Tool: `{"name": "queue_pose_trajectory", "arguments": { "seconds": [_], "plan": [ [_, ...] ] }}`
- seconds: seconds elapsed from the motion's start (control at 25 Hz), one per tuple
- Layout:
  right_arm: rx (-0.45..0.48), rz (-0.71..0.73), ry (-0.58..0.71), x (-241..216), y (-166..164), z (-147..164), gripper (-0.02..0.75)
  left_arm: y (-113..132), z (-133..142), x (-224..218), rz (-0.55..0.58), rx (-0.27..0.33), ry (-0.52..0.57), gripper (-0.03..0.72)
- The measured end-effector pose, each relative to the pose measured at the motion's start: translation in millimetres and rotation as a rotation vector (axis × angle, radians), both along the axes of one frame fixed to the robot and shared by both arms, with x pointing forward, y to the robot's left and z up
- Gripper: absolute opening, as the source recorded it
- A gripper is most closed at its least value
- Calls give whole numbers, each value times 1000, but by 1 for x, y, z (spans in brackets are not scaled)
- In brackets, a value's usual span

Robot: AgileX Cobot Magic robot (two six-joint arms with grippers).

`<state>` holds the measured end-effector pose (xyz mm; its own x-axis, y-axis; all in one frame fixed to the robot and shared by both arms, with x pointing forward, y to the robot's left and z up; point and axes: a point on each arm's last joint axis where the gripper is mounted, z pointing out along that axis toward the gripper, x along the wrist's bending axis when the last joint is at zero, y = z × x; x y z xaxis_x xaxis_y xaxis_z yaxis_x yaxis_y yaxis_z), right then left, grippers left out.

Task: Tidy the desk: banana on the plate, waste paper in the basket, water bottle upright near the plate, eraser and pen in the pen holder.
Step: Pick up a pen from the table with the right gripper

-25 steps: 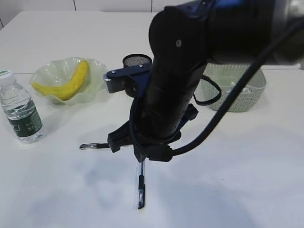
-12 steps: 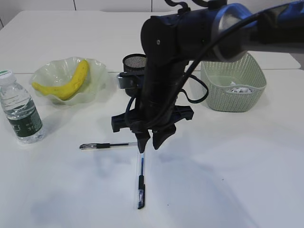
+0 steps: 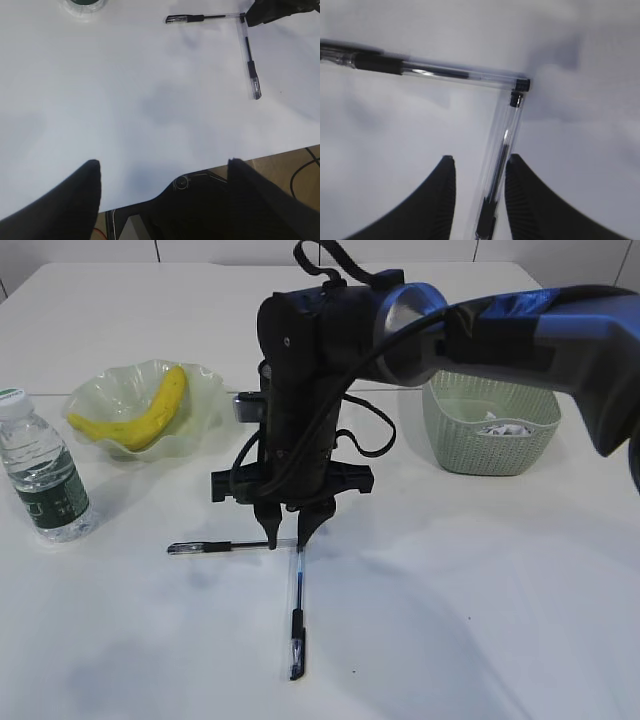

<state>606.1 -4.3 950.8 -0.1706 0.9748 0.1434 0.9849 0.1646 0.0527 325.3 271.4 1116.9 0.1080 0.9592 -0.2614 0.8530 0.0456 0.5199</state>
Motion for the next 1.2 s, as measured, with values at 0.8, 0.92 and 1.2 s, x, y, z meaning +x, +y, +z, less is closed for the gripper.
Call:
{"name": "queue_pose_trajectory", "arguments": {
  "seconds": [0.8, 0.92, 1.2],
  "plan": [
    [-101, -20, 69, 4, -2, -45, 249, 0, 0, 0, -1, -2, 0, 561],
    [-99, -20, 63, 4, -1, -45, 249, 0, 0, 0, -1, -2, 0, 561],
    [-101, -20, 63, 5, -1, -51, 249, 0, 0, 0, -1, -2, 0, 561]
  ]
}}
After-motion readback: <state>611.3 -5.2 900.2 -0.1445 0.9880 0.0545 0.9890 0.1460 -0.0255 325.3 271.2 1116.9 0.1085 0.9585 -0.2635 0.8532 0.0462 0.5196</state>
